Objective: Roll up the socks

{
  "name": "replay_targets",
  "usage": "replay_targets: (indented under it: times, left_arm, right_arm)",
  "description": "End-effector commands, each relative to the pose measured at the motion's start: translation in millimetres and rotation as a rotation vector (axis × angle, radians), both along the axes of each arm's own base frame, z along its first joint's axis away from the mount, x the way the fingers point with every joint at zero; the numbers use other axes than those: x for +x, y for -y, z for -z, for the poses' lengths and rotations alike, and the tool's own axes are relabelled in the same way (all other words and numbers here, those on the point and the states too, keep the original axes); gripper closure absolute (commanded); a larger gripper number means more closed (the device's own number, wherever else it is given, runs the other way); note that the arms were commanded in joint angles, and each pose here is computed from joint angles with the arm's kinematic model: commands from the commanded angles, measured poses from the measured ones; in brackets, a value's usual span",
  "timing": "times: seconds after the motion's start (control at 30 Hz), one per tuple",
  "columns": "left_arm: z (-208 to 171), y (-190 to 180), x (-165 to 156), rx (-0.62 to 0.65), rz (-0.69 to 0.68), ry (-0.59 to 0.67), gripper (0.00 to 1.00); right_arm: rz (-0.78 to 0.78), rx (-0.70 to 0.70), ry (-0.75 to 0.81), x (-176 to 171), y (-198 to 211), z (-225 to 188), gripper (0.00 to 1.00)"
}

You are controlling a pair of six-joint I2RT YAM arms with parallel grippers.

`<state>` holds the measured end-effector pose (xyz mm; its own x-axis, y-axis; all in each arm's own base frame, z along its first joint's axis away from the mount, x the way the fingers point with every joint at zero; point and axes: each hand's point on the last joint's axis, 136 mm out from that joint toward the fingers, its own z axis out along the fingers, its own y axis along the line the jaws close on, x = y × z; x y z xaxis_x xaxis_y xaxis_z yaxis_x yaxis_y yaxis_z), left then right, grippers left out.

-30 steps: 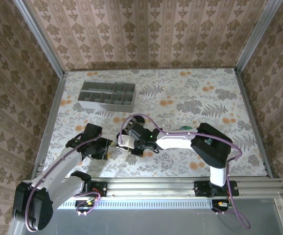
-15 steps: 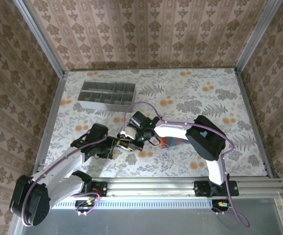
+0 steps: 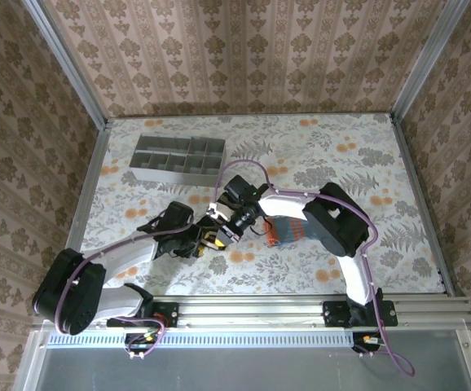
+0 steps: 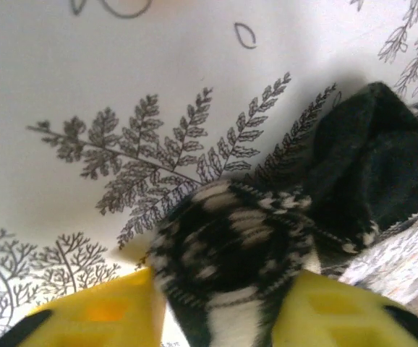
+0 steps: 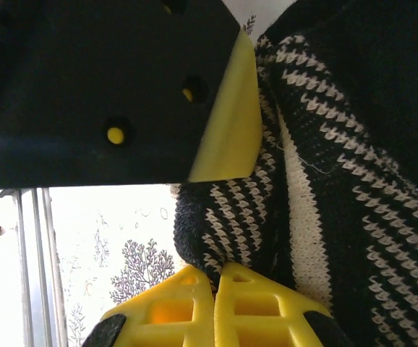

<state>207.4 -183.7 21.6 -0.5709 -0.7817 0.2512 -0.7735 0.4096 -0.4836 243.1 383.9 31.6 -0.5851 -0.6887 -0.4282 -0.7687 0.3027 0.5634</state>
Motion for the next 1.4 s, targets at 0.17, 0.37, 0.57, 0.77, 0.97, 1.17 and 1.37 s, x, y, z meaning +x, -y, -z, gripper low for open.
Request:
replay_targets:
  times: [0.17, 0.37, 0.57, 0.77, 0.97, 1.17, 1.37]
  left_arm:
    - [46.8, -38.3, -75.9, 0.186, -0.017, -0.35, 1.0]
    - [42.0, -54.4, -91.6, 0.186, -0.07, -0.42, 1.0]
    - [48.9, -57.3, -91.7, 0.176, -0.048, -0.485, 1.0]
    - [53.2, -54.4, -86.5, 0.186, -0.022, -0.498, 1.0]
    - [52.7, -54.4, -86.0, 0.185, -0.02, -0.491, 1.0]
    - [50.5, -52.8, -82.9, 0.175, -0.019, -0.477, 1.0]
    - [37.9, -47.5, -69.0, 0.136, -0.018, -0.411, 0.92]
  right_arm:
    - [0.037, -0.067, 0.335, 2.6, 27.7, -3.9, 0.76]
    - [-0.117, -0.12, 1.022, -6.0, 26.2, -61.1, 0.47]
    - [-0.301, -0.176, 1.153, -27.6, 4.5, -42.6, 0.44]
    - [-0.318, -0.221, 1.193, -22.8, -19.0, -29.8, 0.46]
    - [-0.308, -0.281, 1.204, -9.1, -26.6, -19.8, 0.57]
    - [-0.279, -0.389, 1.125, -0.4, -9.5, 9.7, 0.74]
    - [-0.277, -0.407, 1.01, -8.2, 3.8, 26.9, 0.99]
